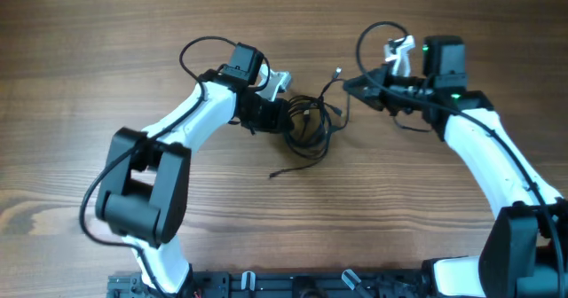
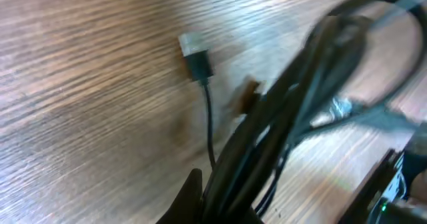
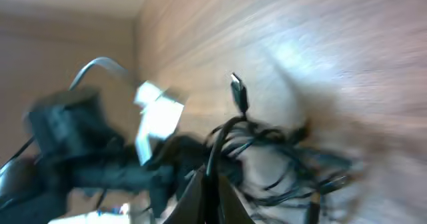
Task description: Untangle cables
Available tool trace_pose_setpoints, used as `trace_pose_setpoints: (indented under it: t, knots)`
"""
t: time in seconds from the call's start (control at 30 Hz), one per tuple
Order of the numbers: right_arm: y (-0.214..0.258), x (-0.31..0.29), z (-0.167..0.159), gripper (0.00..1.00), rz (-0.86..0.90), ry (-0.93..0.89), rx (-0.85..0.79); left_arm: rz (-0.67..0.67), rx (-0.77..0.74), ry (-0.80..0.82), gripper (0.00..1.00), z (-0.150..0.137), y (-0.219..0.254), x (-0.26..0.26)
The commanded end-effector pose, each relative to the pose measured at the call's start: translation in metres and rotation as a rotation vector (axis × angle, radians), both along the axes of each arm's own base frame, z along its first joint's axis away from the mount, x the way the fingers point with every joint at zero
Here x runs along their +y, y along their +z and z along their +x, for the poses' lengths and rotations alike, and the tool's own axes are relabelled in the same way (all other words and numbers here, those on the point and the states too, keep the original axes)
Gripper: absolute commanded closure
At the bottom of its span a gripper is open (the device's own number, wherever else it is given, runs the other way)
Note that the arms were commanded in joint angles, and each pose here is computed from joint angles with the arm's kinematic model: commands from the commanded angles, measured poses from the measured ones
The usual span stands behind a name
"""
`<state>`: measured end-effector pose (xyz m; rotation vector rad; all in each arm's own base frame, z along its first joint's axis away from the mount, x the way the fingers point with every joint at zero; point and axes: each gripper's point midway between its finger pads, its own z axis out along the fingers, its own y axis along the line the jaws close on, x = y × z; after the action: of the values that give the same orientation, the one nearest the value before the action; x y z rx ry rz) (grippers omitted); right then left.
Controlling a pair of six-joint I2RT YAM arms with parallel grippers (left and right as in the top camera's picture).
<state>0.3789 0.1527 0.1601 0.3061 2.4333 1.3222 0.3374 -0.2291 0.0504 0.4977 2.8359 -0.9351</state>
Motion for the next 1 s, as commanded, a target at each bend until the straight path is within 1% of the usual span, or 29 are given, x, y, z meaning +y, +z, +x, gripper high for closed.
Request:
trace_pose_setpoints:
  t: [0.0,0.07,0.1,0.13,0.17,0.2,0.23,0.3,0.33,0.37,0.43,0.5,0.6,0.67,0.7,0.73,0.77,0.8,0.83,0.87,0.93,0.97]
  knots:
    - [-0.001,-0.031,0.019,0.96,-0.145,-0.136,-0.069,-0.037,-0.163,-0.126,0.96,-0.009,0.051,0.001]
    - [-0.011,-0.045,0.024,0.94,-0.226,-0.198,-0.059,-0.053,-0.197,-0.167,0.96,-0.021,0.071,-0.004]
    - [-0.015,-0.054,0.027,0.84,-0.288,-0.212,-0.084,-0.072,-0.218,-0.192,0.96,-0.026,0.080,-0.011]
    - [-0.018,-0.061,0.030,0.56,-0.345,-0.222,-0.108,-0.093,-0.234,-0.212,0.96,-0.030,0.087,-0.017]
    - [-0.021,-0.067,0.031,0.38,-0.404,-0.207,-0.138,-0.133,-0.251,-0.255,0.96,-0.037,0.095,-0.025]
    - [-0.023,-0.066,0.029,0.23,-0.431,-0.166,-0.161,-0.165,-0.253,-0.275,0.96,-0.041,0.100,-0.032]
    - [-0.026,-0.060,0.022,0.13,-0.428,-0.097,-0.167,-0.196,-0.255,-0.287,0.96,-0.043,0.104,-0.037]
    - [-0.026,-0.034,-0.005,0.09,-0.338,0.098,-0.177,-0.201,-0.274,-0.284,0.96,-0.039,0.105,-0.037]
    - [-0.027,-0.030,-0.014,0.05,-0.319,0.134,-0.160,-0.201,-0.279,-0.283,0.96,-0.038,0.106,-0.037]
    - [-0.032,-0.028,-0.025,0.05,-0.310,0.161,-0.120,-0.203,-0.291,-0.290,0.96,-0.037,0.106,-0.037]
    - [-0.042,-0.029,-0.044,0.06,-0.311,0.185,-0.026,-0.184,-0.304,-0.289,0.96,-0.034,0.104,-0.035]
    - [-0.047,-0.030,-0.058,0.06,-0.307,0.197,0.048,-0.092,-0.329,-0.254,0.96,-0.024,0.095,-0.024]
    - [-0.055,-0.031,-0.083,0.06,-0.301,0.215,0.170,-0.088,-0.341,-0.250,0.96,-0.021,0.095,-0.024]
    - [-0.058,-0.033,-0.091,0.06,-0.309,0.220,0.211,-0.089,-0.340,-0.244,0.96,-0.020,0.095,-0.024]
    - [-0.055,-0.030,-0.093,0.06,-0.294,0.249,0.194,-0.092,-0.336,-0.231,0.96,-0.019,0.096,-0.024]
    - [-0.050,-0.024,-0.096,0.10,-0.259,0.291,0.161,-0.096,-0.331,-0.214,0.96,-0.017,0.097,-0.025]
    - [-0.041,-0.012,-0.101,0.17,-0.191,0.356,0.113,-0.110,-0.311,-0.161,0.95,-0.013,0.100,-0.027]
    - [-0.035,-0.004,-0.105,0.20,-0.156,0.402,0.079,-0.127,-0.279,-0.093,0.89,-0.008,0.103,-0.029]
    - [-0.036,0.002,-0.108,0.20,-0.155,0.423,0.074,-0.139,-0.259,-0.051,0.86,-0.006,0.105,-0.030]
    - [-0.036,0.006,-0.110,0.20,-0.156,0.438,0.067,-0.156,-0.222,0.014,0.86,-0.002,0.107,-0.032]
    - [-0.035,0.018,-0.112,0.20,-0.160,0.481,0.034,-0.186,-0.157,0.106,0.86,0.001,0.111,-0.035]
    - [-0.034,0.028,-0.111,0.20,-0.165,0.509,-0.008,-0.204,-0.127,0.133,0.89,0.001,0.113,-0.036]
